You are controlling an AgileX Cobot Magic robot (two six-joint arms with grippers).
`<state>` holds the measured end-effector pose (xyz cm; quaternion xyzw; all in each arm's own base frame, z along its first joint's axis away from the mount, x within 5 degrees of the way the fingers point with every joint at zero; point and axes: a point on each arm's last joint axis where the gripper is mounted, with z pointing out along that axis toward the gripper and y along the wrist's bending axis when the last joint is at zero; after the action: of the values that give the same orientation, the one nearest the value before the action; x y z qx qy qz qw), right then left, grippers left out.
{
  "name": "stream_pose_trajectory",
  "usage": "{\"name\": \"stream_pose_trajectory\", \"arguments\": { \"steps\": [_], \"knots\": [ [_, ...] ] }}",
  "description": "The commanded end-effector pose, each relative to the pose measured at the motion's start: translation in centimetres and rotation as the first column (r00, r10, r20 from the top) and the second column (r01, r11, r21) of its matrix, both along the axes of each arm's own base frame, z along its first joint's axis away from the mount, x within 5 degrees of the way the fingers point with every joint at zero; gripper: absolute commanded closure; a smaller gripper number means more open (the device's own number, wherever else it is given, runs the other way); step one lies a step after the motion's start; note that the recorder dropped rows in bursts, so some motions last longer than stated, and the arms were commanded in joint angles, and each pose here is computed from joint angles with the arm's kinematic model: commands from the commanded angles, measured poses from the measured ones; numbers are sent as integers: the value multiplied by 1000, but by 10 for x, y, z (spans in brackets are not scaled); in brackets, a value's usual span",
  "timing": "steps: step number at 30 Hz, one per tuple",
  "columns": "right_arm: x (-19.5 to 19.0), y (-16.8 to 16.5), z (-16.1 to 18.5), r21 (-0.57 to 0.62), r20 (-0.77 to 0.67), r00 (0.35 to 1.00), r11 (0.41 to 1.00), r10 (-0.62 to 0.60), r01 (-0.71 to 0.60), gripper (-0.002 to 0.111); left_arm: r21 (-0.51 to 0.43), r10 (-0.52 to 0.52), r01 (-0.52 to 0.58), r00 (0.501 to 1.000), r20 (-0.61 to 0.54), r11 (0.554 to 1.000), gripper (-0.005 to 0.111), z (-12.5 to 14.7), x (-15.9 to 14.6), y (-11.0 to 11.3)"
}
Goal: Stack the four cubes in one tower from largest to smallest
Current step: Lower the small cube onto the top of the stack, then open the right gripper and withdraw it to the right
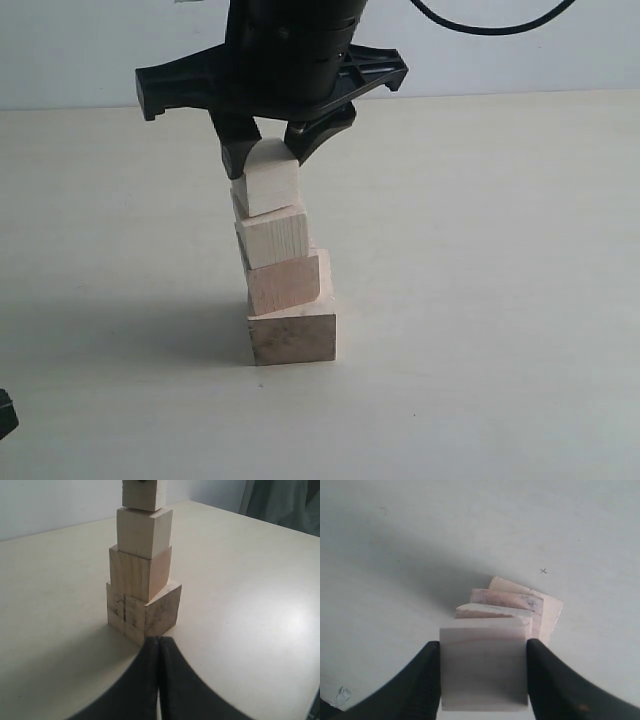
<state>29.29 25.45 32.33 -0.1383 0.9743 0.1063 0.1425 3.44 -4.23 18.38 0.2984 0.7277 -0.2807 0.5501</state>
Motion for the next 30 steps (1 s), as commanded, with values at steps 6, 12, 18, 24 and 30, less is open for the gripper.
{"name": "stream_pose_trajectory", "arguments": {
  "steps": [6, 12, 18, 24, 30],
  "knots": [
    [2, 2, -4, -13, -12, 1000, 1000, 2, -2, 108, -10, 2, -1, 1000, 4, 1000, 107, 1, 0, 0],
    [2, 2, -4, -13, -12, 1000, 1000, 2, -2, 108, -10, 2, -1, 1000, 4, 1000, 107, 1, 0, 0],
    [2, 2, -3, -12, -6, 1000, 1000, 10, -10, 87, -10, 2, -1, 1000, 4, 1000, 107, 1, 0, 0],
    [3, 3, -3, -9, 3, 1000, 1000, 19, -19, 53, -10, 2, -1, 1000, 4, 1000, 107, 1, 0, 0],
    [1, 1, 5, 15, 37, 999, 1000, 26, -26, 40, -10, 2, -1, 1000, 4, 1000, 107, 1, 0, 0]
  ]
}}
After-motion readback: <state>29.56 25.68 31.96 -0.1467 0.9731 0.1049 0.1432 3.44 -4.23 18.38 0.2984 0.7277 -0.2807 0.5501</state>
